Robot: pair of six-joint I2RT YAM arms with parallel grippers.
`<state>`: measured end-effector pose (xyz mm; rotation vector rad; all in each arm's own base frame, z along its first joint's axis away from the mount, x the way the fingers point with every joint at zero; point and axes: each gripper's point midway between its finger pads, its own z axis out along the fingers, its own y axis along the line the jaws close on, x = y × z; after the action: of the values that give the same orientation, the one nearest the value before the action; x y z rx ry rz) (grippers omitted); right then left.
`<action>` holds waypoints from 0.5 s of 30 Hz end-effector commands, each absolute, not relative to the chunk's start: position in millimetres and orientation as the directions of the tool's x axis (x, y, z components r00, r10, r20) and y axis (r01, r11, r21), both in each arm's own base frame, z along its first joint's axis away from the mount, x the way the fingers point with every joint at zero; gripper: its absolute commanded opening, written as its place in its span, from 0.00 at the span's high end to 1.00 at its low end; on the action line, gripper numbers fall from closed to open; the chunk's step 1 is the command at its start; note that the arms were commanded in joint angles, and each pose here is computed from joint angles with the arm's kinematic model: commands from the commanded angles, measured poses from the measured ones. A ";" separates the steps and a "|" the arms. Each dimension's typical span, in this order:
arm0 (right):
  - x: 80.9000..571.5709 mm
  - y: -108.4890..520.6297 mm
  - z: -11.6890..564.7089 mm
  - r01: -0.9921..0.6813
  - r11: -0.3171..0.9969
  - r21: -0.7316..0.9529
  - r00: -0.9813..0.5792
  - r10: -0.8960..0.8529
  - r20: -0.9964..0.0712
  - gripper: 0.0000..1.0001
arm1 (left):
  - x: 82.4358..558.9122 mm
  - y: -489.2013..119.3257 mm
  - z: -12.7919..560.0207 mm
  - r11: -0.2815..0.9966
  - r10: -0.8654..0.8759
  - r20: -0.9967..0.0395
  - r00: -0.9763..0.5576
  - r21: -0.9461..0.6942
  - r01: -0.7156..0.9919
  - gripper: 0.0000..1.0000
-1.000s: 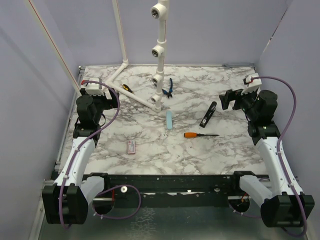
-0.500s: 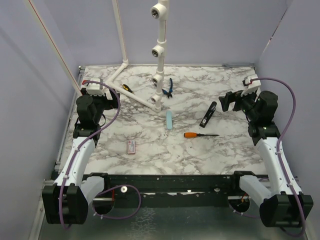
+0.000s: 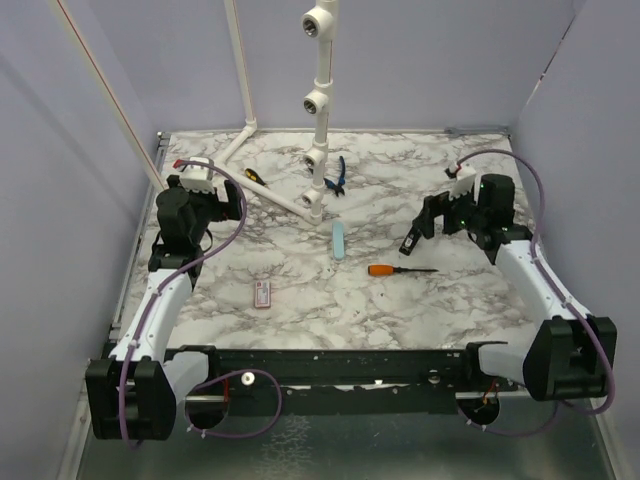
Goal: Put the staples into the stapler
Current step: Move the distractor to the center of the board.
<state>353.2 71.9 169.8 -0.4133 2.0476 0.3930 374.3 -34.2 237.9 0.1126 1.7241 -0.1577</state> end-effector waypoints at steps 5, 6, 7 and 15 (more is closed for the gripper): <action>310.8 144.8 123.7 -0.755 0.652 -0.072 -0.374 -0.519 -0.769 0.01 | 377.1 -37.3 234.5 0.980 -0.003 -0.984 -0.179 -0.039 0.197 0.01; 304.2 152.8 117.4 -0.790 0.605 -0.101 -0.336 -0.565 -0.754 0.01 | 377.6 -37.1 233.1 0.980 -0.003 -0.983 -0.183 -0.039 0.196 0.01; 295.3 164.5 110.8 -0.830 0.546 -0.116 -0.296 -0.607 -0.738 0.02 | 377.7 -37.8 232.2 0.979 -0.003 -0.983 -0.185 -0.040 0.199 0.01; 278.6 196.5 68.4 -0.936 0.350 -0.028 -0.250 -0.720 -0.647 0.08 | 377.3 -40.2 228.1 0.976 -0.003 -0.981 -0.195 -0.045 0.212 0.01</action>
<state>285.7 193.5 88.9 -1.2893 2.0225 0.4656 377.1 -37.5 226.3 0.1296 1.7562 -0.1761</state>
